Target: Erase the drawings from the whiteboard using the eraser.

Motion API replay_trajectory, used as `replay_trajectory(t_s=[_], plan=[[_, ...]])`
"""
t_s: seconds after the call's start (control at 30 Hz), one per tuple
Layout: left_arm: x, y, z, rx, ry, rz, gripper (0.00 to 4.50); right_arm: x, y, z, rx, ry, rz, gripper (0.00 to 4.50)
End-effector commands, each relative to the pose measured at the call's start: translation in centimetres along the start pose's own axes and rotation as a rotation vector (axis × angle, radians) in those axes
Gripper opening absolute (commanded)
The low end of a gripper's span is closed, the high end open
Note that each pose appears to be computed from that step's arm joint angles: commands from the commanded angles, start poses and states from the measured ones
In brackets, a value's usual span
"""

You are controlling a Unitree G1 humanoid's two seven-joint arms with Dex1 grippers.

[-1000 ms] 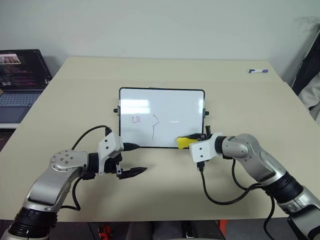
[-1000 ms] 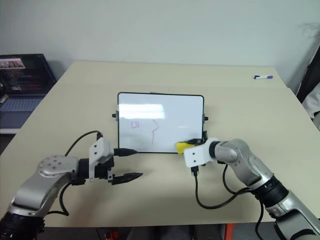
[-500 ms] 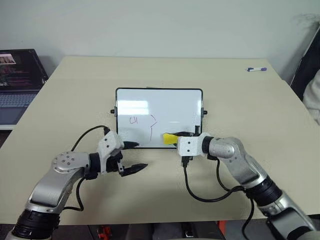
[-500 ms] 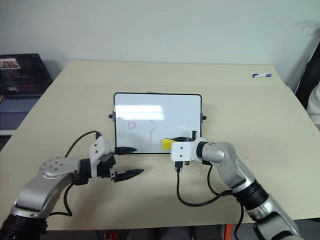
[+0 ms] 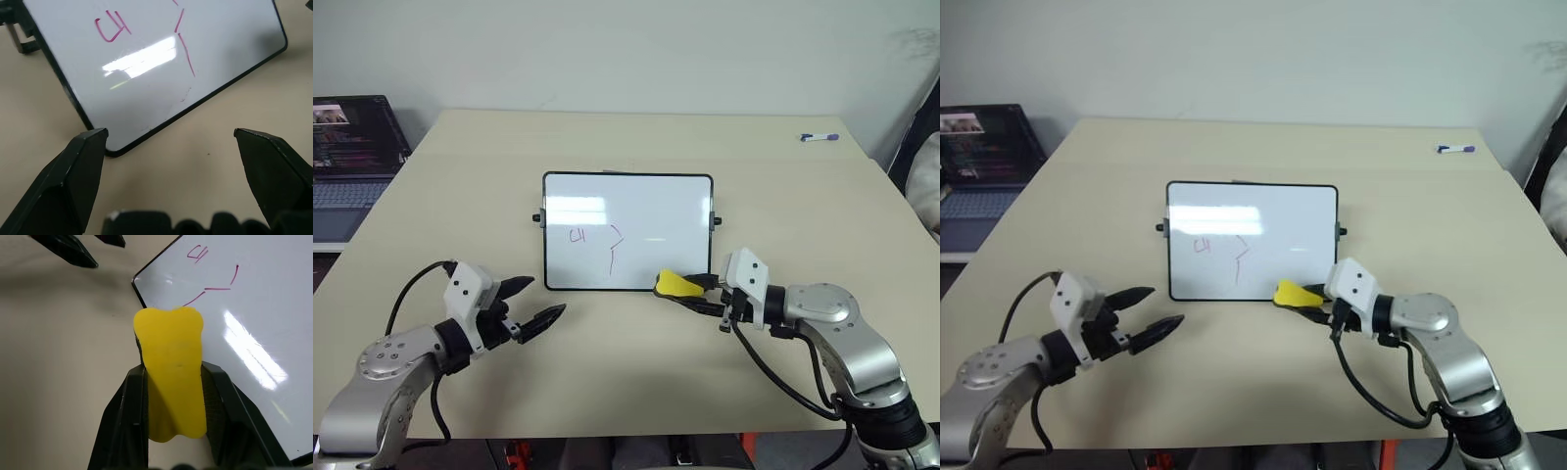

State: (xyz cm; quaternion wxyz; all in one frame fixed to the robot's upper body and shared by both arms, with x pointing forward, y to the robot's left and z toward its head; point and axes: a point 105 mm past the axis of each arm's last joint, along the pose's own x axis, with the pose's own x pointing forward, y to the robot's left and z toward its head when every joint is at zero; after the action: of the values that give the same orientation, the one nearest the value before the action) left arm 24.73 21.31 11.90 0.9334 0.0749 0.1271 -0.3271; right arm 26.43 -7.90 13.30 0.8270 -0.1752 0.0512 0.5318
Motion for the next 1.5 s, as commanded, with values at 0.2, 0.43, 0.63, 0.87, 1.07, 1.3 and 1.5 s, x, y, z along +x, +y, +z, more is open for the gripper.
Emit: replay_trajectory(t_s=[0.2, 0.43, 0.63, 0.87, 1.07, 1.3, 1.5], plan=[[0.5, -0.6, 2.4, 0.032, -0.057, 0.025, 4.5, 0.0, -0.9, 1.0, -0.047, -0.063, -0.061, 1.12], [0.7, -0.5, 2.5, 0.037, -0.051, 0.029, 4.5, 0.7, -1.3, 2.0, -0.128, -0.088, -0.083, 1.12], [0.5, -0.1, 2.0, 0.043, -0.039, 0.026, 4.5, 2.2, -1.3, 2.3, -0.218, -0.084, -0.081, 1.12], [0.2, 1.1, 1.2, 0.064, -0.036, 0.052, 4.5, 5.4, -2.6, 4.6, -0.384, -0.104, -0.133, 1.12], [0.4, 0.6, -0.1, 0.074, 0.012, -0.006, 4.5, 9.2, -4.2, 5.1, -0.615, -0.038, -0.161, 1.12], [0.7, 0.4, 0.0, 0.109, 0.025, -0.042, 4.5, 11.5, -6.7, 5.1, -0.666, 0.017, -0.261, 1.12], [0.9, 0.4, -0.2, 0.108, 0.026, -0.047, 4.5, 11.3, -4.2, 0.5, -0.662, 0.189, -0.031, 1.12]])
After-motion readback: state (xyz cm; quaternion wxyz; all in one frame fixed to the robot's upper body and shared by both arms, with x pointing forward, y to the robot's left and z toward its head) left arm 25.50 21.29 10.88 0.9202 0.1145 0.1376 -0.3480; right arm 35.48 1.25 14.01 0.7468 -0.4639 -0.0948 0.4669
